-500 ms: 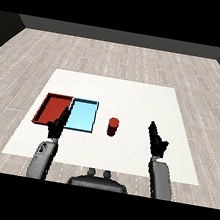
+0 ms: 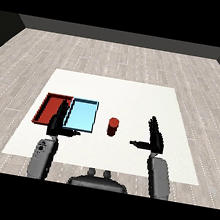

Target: Pick the red can and put it in the red box

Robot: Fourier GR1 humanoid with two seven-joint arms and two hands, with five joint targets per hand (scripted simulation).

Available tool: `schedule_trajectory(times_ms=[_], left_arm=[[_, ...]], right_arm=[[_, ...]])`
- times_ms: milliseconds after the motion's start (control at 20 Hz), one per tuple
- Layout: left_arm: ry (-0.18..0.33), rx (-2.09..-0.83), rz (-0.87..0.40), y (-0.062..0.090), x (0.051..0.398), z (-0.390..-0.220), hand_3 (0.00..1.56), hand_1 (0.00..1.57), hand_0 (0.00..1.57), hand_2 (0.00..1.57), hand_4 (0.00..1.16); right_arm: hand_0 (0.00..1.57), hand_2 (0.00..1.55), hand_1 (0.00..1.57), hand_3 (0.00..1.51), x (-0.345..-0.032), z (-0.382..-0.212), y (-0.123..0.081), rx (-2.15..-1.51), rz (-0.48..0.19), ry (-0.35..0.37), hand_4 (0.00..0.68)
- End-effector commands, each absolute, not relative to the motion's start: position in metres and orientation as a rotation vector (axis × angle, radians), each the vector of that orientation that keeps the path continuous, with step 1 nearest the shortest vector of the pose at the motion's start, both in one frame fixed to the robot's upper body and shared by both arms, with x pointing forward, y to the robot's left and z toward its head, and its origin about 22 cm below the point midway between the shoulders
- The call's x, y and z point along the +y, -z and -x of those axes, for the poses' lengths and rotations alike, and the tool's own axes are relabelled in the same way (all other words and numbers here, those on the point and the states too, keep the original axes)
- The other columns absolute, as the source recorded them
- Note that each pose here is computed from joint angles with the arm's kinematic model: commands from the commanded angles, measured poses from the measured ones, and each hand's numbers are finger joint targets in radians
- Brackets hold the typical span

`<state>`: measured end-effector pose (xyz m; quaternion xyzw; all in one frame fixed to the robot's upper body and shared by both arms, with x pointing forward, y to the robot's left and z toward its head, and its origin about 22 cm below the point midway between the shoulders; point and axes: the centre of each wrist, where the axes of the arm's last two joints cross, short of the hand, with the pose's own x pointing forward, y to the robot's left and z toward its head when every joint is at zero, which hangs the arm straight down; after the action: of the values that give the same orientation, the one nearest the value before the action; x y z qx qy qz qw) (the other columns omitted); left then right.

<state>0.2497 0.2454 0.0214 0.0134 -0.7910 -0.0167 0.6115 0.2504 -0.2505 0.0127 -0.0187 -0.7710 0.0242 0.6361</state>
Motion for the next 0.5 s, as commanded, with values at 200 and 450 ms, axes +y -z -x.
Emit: schedule_trajectory(times_ms=[200, 450], left_arm=[[-0.003, -2.009, 0.027, -0.015, 0.252, -0.256, 0.00, 0.00, 0.00, 0.00, 0.00], [0.011, -2.019, 0.011, -0.018, 0.228, -0.232, 0.00, 0.00, 0.00, 0.00, 0.00]], right_arm=[[0.00, 0.00, 0.00, 0.00, -0.255, -0.258, 0.004, -1.917, -0.018, -0.039, 0.000], [0.00, 0.00, 0.00, 0.00, -0.237, -0.243, 0.007, -1.904, -0.012, -0.040, 0.000]])
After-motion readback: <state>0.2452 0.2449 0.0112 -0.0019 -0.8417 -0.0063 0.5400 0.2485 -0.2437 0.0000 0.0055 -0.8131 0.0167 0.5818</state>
